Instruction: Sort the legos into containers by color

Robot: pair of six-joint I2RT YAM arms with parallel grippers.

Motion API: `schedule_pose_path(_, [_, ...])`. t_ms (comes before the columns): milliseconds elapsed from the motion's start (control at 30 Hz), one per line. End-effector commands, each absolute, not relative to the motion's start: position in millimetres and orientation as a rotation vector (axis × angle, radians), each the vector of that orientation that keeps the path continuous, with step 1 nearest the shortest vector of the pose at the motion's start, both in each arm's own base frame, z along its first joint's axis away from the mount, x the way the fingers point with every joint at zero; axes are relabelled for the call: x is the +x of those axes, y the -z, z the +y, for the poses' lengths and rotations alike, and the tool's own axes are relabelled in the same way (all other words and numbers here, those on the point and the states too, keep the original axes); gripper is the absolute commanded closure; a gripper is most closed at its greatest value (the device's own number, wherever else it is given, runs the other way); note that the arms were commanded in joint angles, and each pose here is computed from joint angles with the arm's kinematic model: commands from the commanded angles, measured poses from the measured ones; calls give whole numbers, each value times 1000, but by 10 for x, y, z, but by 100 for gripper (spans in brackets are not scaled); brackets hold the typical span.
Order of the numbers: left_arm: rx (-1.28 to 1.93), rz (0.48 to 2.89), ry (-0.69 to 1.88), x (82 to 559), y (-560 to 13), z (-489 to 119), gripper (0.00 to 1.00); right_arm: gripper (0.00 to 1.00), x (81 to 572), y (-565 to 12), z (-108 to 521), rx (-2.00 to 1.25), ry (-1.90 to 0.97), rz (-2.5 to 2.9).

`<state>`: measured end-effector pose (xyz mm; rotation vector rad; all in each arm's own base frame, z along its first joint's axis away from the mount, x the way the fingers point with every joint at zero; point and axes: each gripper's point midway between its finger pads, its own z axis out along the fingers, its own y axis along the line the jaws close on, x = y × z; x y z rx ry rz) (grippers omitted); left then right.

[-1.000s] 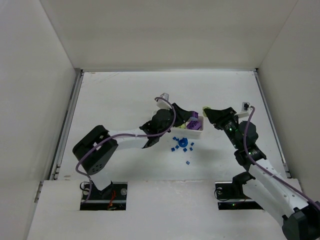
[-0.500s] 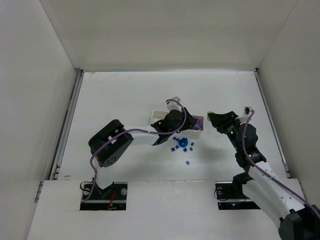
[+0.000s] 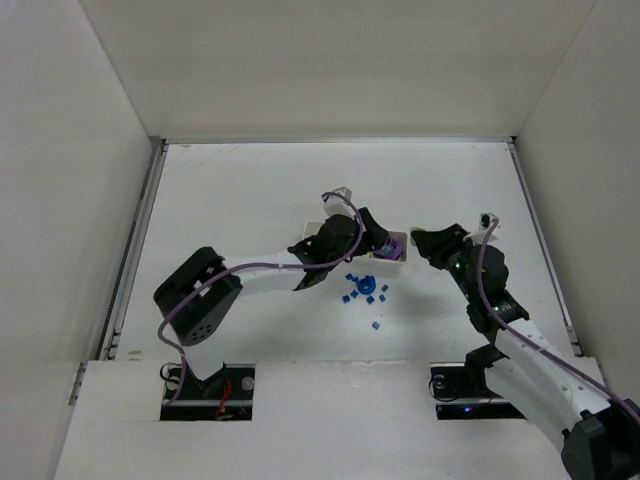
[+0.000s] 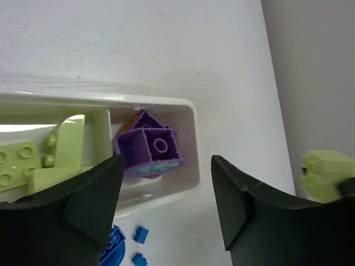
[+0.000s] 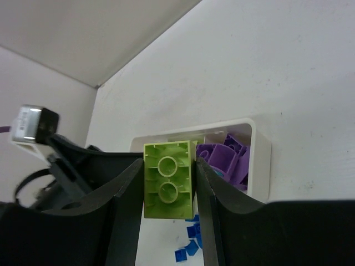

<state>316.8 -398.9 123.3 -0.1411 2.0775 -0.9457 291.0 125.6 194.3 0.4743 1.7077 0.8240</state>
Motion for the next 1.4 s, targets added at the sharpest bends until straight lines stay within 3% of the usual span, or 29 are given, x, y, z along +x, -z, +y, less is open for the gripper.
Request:
schedule_pose_path(0, [-192, 1912, 985, 3291, -1848, -3690, 38, 74, 2944, -2160, 1340, 424, -800, 1680])
schedule_pose_path(267, [-271, 1821, 973, 3360, -2122, -3017, 48, 74, 2979, -2110, 1931, 272, -773, 1806])
schedule_pose_path(467, [-339, 1801, 914, 3323, -2022, -2426, 53, 74, 3094, -1887, 2464, 111, -676, 1933])
schedule_pose_path(767, [-386, 1813, 825, 3190, -1722, -1864, 53, 70, 3422, -1509, 2622, 53, -488, 2038])
schedule_pose_path(833, [-392, 1814, 803, 3167, -1669, -1787, 52, 67, 3495, -1434, 2657, 48, -456, 2055])
schedule_pose_path(1000, [-386, 1824, 793, 3126, -1630, -1742, 52, 49, 3578, -1409, 2703, 73, -444, 2054])
schedule_pose_path(1200, [-261, 1882, 816, 2876, -1595, -1975, 58, 39, 3550, -1586, 2670, 89, -461, 2014])
schedule_pose_path(1300, [-120, 1927, 849, 2602, -1522, -2245, 62, 45, 3453, -1717, 2578, 105, -481, 1981])
schedule_pose_path(1367, [-21, 1952, 877, 2390, -1473, -2444, 63, 59, 3313, -1775, 2467, 114, -494, 1960])
